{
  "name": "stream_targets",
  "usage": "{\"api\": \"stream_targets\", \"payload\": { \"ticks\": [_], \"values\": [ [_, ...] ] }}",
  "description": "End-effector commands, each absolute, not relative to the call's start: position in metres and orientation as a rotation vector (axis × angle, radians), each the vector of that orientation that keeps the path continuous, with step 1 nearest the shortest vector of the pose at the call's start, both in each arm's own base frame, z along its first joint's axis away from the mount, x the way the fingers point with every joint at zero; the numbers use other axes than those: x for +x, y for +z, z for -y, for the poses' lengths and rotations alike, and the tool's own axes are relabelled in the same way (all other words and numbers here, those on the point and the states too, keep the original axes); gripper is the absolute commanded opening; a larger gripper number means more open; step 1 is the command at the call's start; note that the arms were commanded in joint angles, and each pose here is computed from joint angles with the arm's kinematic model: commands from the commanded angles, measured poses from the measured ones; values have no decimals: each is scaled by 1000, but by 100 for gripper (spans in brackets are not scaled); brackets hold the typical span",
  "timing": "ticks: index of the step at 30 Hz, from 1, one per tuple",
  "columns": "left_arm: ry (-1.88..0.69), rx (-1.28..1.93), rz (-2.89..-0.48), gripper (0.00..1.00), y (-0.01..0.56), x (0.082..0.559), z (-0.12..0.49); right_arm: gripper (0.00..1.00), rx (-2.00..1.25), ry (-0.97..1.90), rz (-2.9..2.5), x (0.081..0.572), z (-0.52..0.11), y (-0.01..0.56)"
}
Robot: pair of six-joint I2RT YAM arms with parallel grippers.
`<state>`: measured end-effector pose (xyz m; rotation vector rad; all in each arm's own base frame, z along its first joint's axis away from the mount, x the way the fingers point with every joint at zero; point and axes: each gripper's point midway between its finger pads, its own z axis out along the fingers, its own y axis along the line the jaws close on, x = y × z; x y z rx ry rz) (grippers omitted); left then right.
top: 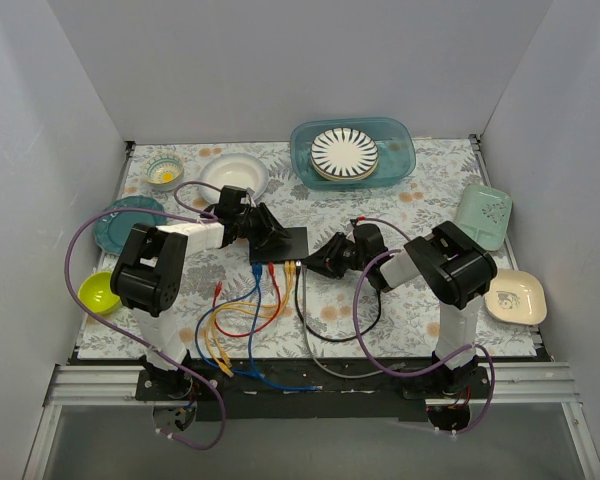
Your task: Pull the plug from the switch port
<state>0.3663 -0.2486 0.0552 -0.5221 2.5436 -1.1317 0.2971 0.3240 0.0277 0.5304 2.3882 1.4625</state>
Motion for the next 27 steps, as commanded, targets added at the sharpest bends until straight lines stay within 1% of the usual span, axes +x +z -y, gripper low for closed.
{"api": "stream_targets", "payload": {
  "ticks": [1, 3, 6, 10, 13, 17, 21, 27],
  "values": [
    [-1011, -571, -2649, 36, 30, 343, 233, 33, 608, 1420, -2386, 304, -315, 14],
    [-1015, -566, -2645, 36, 31, 342, 233, 31, 603, 1418, -2389, 306, -317, 14],
    [-1014, -567, -2646, 36, 31, 340, 232, 23, 582, 1412, -2401, 306, -318, 13],
    [-1019, -566, -2649, 36, 30, 338, 232, 10, 538, 1384, -2443, 300, -317, 6],
    [-1026, -567, -2649, 36, 30, 337, 232, 1, 503, 1361, -2472, 293, -314, 1],
    [-1038, -572, -2650, 36, 29, 336, 233, 1, 426, 1317, -2529, 283, -312, -6],
    [-1046, -597, -2651, 36, 26, 336, 234, 1, 264, 1269, -2598, 271, -311, -12],
    [-1053, -625, -2653, 36, 22, 335, 235, 1, 191, 1231, -2696, 247, -301, -23]
  ]
}}
